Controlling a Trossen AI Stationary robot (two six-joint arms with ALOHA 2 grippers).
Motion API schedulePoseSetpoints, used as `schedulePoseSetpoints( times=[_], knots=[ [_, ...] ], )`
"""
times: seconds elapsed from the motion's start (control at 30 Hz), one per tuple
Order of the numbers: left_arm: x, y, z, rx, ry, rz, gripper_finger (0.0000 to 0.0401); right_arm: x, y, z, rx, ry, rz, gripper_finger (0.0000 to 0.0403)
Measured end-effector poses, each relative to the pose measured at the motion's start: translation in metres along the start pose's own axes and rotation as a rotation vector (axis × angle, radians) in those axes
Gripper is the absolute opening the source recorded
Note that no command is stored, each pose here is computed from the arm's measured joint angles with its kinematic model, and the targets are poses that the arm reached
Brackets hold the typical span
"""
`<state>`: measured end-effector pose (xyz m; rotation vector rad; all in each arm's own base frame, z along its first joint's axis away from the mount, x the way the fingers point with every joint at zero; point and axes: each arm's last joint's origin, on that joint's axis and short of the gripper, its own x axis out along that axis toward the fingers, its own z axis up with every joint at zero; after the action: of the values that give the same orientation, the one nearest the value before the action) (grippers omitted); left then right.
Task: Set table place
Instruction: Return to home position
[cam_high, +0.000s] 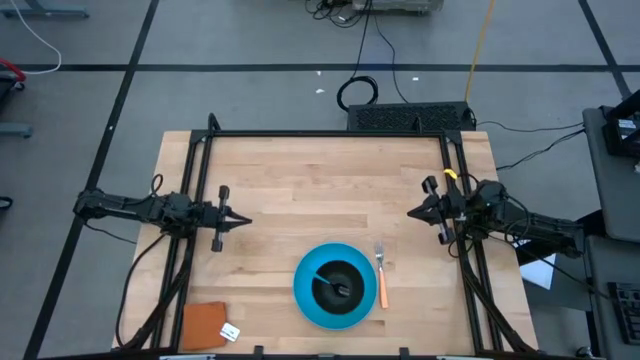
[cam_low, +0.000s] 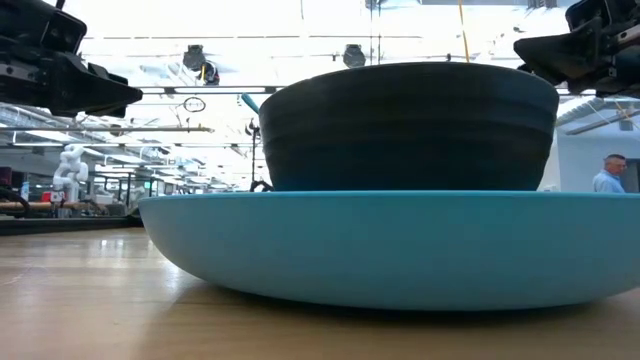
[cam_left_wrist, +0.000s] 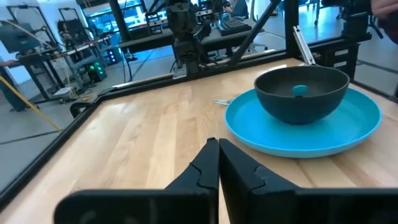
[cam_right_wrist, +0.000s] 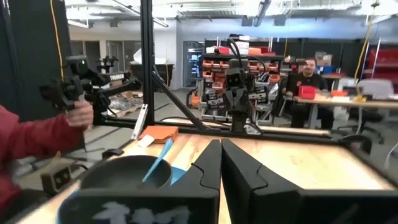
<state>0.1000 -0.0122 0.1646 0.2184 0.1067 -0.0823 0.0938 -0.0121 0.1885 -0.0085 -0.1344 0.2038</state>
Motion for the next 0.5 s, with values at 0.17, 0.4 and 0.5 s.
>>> schedulePoseSetpoints(
  times=[0.17,0.4,0.5],
  knots=[
    [-0.0001,-0.0023,-0.0001,-0.054,-0.005,-0.068,0.0005,0.0000,-0.0001,-0.0027,0.117,0.026,-0.002,0.0000],
    [-0.0003,-0.0047,0.0007,-0.081,-0.016,-0.112,0.0022,-0.0002,-0.0002,-0.0071,0.119,0.067,-0.005,0.0000],
    [-0.0003,-0.0042,0.0023,-0.087,-0.033,-0.104,0.0023,-0.0002,-0.0002,-0.0070,0.099,0.066,-0.005,0.0000]
  ],
)
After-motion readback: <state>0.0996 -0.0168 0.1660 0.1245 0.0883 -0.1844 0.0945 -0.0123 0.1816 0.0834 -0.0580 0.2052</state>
